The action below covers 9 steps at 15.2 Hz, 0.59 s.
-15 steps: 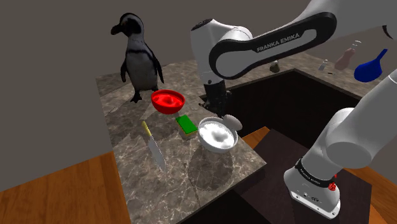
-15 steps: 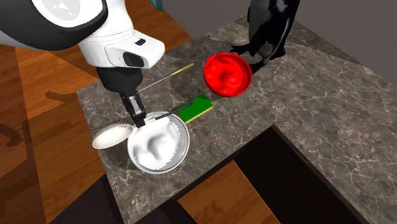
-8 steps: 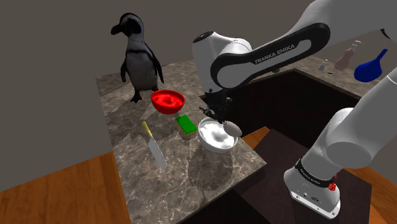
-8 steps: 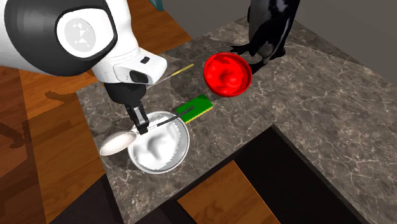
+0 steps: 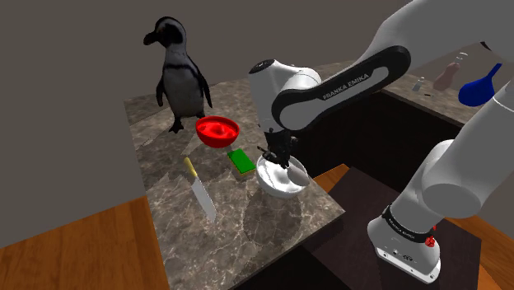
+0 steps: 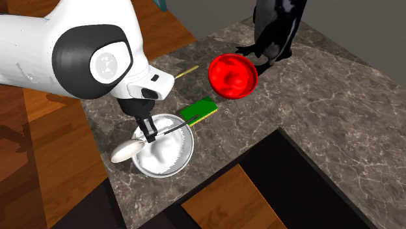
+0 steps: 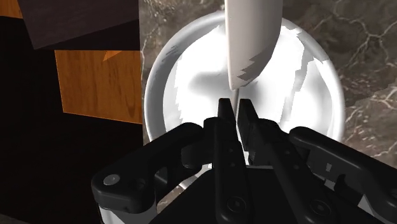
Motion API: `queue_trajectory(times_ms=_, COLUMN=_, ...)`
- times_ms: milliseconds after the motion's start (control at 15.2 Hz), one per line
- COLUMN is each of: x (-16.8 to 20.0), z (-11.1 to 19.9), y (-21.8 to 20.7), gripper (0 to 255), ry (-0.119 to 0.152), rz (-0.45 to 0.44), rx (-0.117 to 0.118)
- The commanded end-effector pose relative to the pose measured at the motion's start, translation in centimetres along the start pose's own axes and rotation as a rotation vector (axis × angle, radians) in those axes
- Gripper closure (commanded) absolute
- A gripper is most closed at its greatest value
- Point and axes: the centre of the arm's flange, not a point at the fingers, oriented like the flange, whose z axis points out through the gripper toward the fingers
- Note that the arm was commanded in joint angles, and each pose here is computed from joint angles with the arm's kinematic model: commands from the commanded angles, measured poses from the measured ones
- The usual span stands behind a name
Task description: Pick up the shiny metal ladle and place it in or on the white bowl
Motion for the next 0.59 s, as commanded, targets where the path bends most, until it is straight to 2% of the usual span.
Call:
queue_trajectory(times_ms=0, x=0.06, z=1.13, y=-0.3, gripper=255, ry=0.0, rz=0.0, rx=0.0)
queue_trajectory(times_ms=528, x=0.2, z=1.88, y=-0.51, gripper=255, ry=0.0, rz=0.0, rx=0.0)
